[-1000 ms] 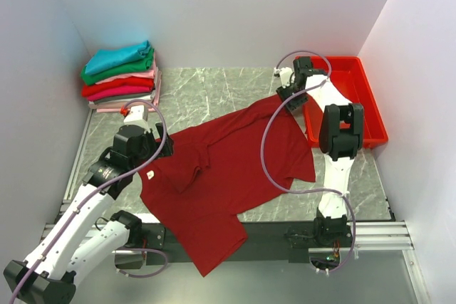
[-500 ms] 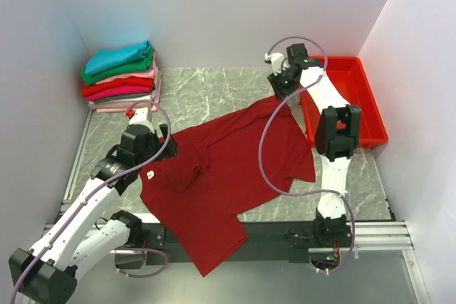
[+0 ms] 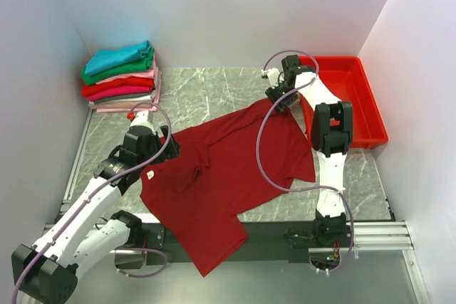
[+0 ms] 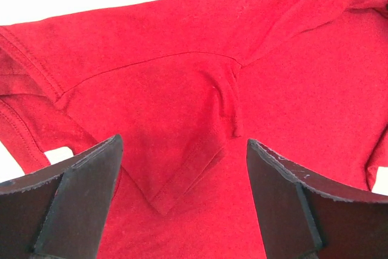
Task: Fold and stack the t-shirts
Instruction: Fold the tshirt
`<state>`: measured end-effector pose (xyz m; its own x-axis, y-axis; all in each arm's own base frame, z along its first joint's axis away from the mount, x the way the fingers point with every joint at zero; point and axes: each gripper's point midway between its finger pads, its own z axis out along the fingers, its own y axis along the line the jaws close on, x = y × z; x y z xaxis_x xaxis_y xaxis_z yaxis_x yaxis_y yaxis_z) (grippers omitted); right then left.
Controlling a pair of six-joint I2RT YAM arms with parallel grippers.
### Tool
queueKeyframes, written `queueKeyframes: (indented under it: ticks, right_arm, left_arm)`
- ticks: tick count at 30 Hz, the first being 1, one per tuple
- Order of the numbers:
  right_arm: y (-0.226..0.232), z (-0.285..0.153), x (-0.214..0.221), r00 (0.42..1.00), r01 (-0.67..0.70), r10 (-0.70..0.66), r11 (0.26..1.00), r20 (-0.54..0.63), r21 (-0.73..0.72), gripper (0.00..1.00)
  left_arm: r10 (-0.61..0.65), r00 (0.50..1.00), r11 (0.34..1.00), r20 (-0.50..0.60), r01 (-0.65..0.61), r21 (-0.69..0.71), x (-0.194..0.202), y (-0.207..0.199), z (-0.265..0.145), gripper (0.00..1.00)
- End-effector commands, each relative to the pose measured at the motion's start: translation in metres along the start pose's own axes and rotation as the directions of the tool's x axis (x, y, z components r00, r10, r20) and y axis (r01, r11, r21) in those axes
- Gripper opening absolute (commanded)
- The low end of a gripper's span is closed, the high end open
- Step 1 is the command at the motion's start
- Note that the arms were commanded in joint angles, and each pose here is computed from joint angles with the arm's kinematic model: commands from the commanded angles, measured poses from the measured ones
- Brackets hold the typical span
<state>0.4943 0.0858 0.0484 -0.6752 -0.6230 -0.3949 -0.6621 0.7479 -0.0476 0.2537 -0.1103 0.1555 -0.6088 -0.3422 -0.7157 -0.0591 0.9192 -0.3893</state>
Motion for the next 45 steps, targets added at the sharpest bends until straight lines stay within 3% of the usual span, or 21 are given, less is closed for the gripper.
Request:
queueKeyframes:
  ticks: [1,18,22,29,30,45]
  right_arm:
    - [-0.006,-0.033,-0.016,0.995,0.082,-0.084,0.996,0.055,0.029,0.54]
    - [-0.016,-0.009,0.010,0.992,0.114,-0.110,0.992,-0.060,0.051,0.47]
    - [-0.014,-0.005,0.010,0.992,0.112,-0.109,0.993,-0.064,0.039,0.40]
    - [-0.020,-0.011,0.013,0.990,0.124,-0.118,0.989,-0.078,0.075,0.07]
    - [-0.023,-0.013,0.013,0.990,0.126,-0.119,0.988,-0.077,0.093,0.06]
    - [-0.039,-0.034,0.018,0.983,0.171,-0.153,0.963,-0.102,0.207,0.05]
  left_arm:
    - [-0.017,1.000,0.999,0.023,0.016,0.043,-0.009,-0.010,0.001,0.88]
    - [-0.015,1.000,0.999,0.022,0.014,0.047,-0.007,-0.010,0.000,0.88]
    - [-0.017,1.000,0.999,0.027,0.015,0.046,-0.008,-0.010,0.000,0.88]
    - [-0.018,0.999,0.999,0.028,0.017,0.038,-0.009,-0.009,0.000,0.88]
    - [-0.019,0.999,0.999,0.027,0.018,0.035,-0.008,-0.008,0.000,0.88]
    - [-0.065,0.996,0.995,0.060,0.069,-0.066,-0.014,0.009,0.003,0.86]
